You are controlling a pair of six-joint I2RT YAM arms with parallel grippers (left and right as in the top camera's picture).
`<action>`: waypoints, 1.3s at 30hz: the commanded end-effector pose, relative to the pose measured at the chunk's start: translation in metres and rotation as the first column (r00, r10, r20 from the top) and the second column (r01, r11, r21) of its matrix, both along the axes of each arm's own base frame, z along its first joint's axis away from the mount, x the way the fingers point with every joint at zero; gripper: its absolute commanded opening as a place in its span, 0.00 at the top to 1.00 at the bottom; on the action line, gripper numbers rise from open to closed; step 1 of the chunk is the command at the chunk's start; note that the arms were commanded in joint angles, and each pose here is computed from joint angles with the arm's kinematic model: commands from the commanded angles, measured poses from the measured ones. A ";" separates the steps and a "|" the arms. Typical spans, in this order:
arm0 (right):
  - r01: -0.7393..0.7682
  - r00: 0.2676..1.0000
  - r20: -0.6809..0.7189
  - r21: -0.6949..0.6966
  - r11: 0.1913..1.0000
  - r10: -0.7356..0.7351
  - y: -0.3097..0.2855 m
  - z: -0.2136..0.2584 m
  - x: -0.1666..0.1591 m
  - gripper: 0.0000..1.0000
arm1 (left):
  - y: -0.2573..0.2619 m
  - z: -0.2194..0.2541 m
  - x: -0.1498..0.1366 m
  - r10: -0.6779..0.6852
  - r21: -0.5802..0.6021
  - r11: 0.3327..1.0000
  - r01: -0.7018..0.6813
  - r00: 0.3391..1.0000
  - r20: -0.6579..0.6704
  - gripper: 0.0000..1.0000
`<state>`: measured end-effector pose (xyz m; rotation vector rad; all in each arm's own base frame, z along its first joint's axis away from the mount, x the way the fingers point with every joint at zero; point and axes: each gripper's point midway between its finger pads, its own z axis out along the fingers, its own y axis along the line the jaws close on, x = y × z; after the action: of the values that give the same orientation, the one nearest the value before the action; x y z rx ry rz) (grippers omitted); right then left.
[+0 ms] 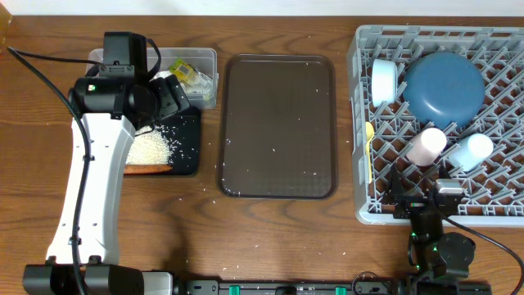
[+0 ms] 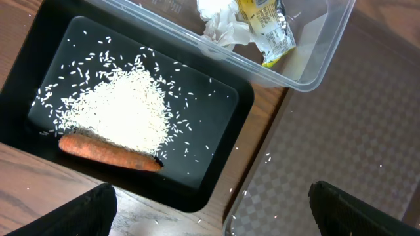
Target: Sort waste into correct bins and load items into the dishwasher rack
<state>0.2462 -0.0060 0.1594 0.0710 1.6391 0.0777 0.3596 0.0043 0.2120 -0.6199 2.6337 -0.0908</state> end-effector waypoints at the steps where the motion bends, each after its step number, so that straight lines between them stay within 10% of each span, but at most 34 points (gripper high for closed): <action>1: 0.003 1.000 0.006 -0.006 1.000 -0.003 -0.001 0.000 0.000 0.01 | 0.004 -0.002 0.000 0.009 0.015 1.000 -0.009 1.000 -0.006 0.04; 19: 0.003 1.000 0.006 -0.006 1.000 -0.003 -0.001 0.000 0.000 0.01 | 0.006 0.023 0.008 -0.044 0.058 0.998 0.036 0.989 0.143 0.04; 25: 0.003 1.000 0.006 -0.006 1.000 -0.003 -0.001 0.000 0.000 0.01 | -0.021 0.047 0.015 -0.303 0.166 0.953 0.255 0.846 0.439 0.04; 39: 0.003 1.000 0.006 -0.006 1.000 -0.003 -0.001 0.000 0.000 0.01 | -0.019 -0.024 -0.081 -0.367 0.325 0.928 0.181 0.580 0.727 0.04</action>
<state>0.2462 -0.0063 0.1600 0.0717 1.6352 0.0756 0.2886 -0.0142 0.1928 -0.0615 1.8513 -0.1463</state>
